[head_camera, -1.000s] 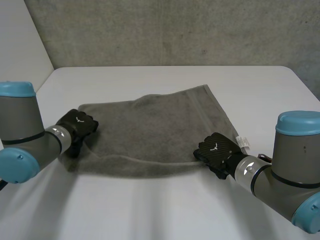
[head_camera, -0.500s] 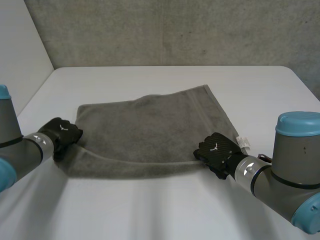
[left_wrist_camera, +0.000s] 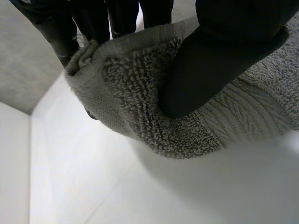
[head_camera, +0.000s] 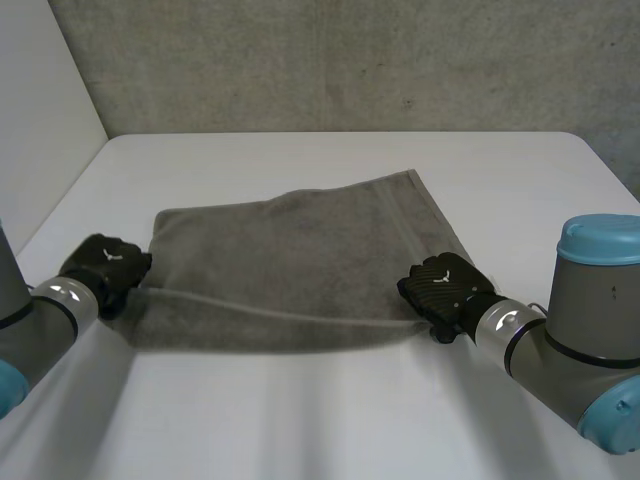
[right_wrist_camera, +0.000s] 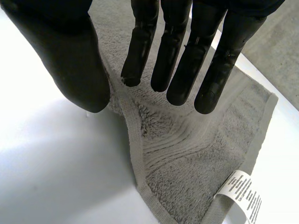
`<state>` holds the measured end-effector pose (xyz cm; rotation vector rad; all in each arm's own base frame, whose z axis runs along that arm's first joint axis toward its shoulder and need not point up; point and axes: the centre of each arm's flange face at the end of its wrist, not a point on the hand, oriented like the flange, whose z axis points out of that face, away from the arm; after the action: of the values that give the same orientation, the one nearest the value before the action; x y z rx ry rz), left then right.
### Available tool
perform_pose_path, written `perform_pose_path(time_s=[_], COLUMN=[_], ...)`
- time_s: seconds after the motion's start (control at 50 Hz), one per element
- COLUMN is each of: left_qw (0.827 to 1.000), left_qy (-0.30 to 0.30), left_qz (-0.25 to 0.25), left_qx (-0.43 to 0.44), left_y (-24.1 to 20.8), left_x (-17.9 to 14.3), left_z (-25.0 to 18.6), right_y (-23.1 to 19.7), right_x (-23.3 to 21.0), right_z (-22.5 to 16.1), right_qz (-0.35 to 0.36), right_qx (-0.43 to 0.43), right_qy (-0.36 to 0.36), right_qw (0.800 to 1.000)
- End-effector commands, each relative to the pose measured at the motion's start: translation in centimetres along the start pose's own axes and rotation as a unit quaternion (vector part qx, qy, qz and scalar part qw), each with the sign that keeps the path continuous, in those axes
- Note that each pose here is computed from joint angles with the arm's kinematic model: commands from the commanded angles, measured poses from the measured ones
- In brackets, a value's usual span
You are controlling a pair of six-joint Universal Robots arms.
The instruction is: Fold the towel.
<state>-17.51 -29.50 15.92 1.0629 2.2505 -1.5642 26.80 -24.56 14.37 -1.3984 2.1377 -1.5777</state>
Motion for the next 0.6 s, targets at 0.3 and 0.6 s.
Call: perform_pose_path(time_s=[0.3,0.6], left_qw=[0.980,0.974], left_qy=[-0.067,-0.068], left_qz=[-0.177,-0.205], left_qx=[0.063,0.068], left_y=[-0.2,-0.1], left_x=[-2.7,-2.8], left_z=[-0.6,-0.5], right_y=[2.2,2.7], right_x=[2.4,3.0], right_z=[0.8,2.4], right_qz=[0.110,0.166], right_qx=[-0.011,0.017], right_qy=[0.030,0.046], right_qw=[0.993,0.985])
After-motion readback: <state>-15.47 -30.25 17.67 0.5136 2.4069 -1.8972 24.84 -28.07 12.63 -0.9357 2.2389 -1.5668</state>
